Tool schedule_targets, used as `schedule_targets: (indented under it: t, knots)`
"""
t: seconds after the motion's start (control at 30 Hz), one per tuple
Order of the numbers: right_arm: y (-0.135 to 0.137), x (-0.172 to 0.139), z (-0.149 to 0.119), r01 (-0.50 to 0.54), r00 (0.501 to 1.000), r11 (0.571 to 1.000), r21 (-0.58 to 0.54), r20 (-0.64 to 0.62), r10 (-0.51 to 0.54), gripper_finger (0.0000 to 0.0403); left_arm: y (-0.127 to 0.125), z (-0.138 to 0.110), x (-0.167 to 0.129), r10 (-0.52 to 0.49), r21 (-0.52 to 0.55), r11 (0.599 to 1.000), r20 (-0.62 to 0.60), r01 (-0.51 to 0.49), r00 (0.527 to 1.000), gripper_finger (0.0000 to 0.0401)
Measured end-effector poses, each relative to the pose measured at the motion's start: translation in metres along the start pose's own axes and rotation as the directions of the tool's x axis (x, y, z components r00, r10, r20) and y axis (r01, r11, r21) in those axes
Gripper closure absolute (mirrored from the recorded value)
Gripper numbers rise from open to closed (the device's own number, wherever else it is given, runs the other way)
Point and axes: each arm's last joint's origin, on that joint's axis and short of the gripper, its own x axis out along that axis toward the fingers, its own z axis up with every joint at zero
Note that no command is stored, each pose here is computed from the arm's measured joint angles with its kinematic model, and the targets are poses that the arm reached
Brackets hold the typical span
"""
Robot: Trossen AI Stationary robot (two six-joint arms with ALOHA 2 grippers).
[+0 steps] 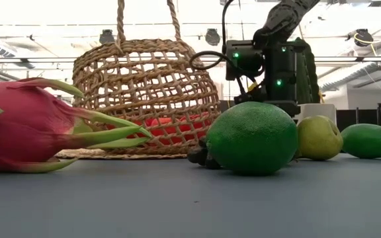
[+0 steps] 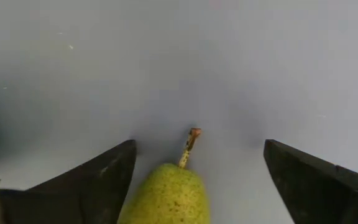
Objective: Build produce basket
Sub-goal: Put the green pear into the basket
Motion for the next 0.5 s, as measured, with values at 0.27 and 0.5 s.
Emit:
schedule_targets:
  t: [0.27,0.5]
  knots:
    - [0.0006,0.0009,-0.0001,-0.015,1.000,1.000,0.004,-0.005,0.015,0.0161,0.0002,0.0000,0.0000,0.007,0.001,1.000,0.001,-0.007,1.000,0.0123]
    - [0.0007,0.0013,-0.0004,-0.017,1.000,0.999,0.038,-0.007,0.017,0.0240,0.0002,0.0000,0.0000,0.007,0.006,1.000,0.001,-0.007,1.000,0.0123]
